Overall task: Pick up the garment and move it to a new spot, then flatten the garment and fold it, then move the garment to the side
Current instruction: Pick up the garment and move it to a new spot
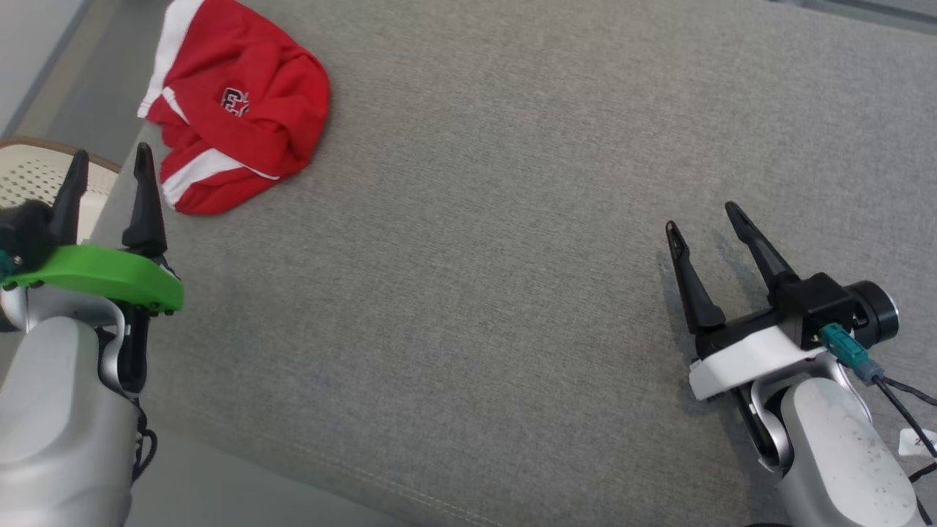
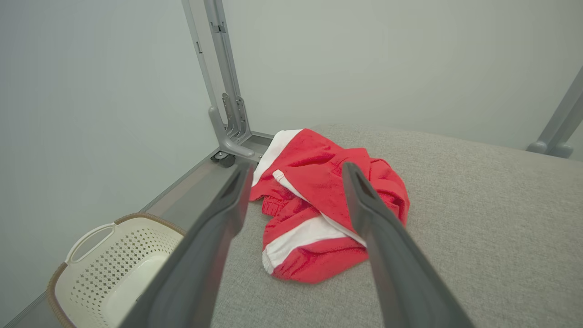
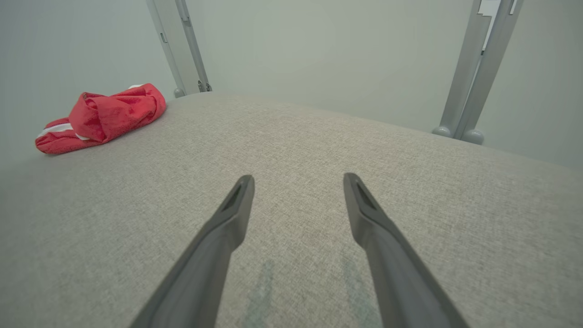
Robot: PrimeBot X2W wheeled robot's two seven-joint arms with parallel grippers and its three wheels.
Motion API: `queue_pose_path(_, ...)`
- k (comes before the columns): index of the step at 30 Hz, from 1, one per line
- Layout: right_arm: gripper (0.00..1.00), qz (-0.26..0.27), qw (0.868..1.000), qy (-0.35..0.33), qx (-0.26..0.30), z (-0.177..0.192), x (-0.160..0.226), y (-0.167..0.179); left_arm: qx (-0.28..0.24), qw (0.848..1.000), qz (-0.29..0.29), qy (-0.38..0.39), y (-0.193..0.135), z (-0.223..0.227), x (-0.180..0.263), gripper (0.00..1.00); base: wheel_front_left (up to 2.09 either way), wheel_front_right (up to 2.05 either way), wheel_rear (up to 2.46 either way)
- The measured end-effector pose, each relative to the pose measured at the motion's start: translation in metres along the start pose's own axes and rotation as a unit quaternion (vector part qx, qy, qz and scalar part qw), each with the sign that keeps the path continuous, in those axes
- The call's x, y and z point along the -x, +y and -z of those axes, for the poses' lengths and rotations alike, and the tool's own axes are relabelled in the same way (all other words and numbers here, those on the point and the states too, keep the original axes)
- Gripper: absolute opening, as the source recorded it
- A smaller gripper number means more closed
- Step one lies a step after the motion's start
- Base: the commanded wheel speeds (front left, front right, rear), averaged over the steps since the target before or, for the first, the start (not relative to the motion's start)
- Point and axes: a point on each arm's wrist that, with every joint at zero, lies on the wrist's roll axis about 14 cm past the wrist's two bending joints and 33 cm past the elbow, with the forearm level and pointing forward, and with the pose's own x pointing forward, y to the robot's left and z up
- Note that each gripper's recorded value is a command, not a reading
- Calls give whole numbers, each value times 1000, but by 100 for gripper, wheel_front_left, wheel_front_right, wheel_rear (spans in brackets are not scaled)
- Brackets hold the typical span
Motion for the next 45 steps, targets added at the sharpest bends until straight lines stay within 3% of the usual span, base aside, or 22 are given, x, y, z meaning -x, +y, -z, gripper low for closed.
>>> queue_pose_path(8, 100, 70, 998, 2, 8, 13, 16, -55, 8, 998, 24, 58, -23, 37, -56, 100, 0, 0, 0)
queue_pose_path(12, 100, 103, 995, 11, 16, 20, 30, -79, 41, 993, 20, 104, -37, 74, -71, 100, 0, 0, 0)
queue_pose_path(20, 100, 146, 989, 22, 25, 28, 50, -108, 39, 984, 0, 176, -42, 126, -85, 100, 0, 0, 0)
queue_pose_path(21, 100, 151, 988, 24, 25, 30, 52, -111, 36, 984, 5, 176, -47, 127, -90, 87, 0, 0, 0)
queue_pose_path(23, 100, 159, 987, 27, 25, 32, 56, -116, 32, 984, 16, 172, -57, 128, -97, 0, 0, 0, 0)
queue_pose_path(35, 100, 180, 983, 17, 7, 19, 63, -115, -34, 990, 111, 83, -109, 79, -107, 0, 0, 0, 0)
queue_pose_path(41, 100, 198, 980, 4, -2, 0, 77, -113, -55, 974, 218, 41, -181, 59, -81, 0, 0, 0, 0)
queue_pose_path(45, 100, 220, 975, -2, -7, -11, 97, -115, -66, 946, 318, 14, -249, 48, -47, 0, 0, 0, 0)
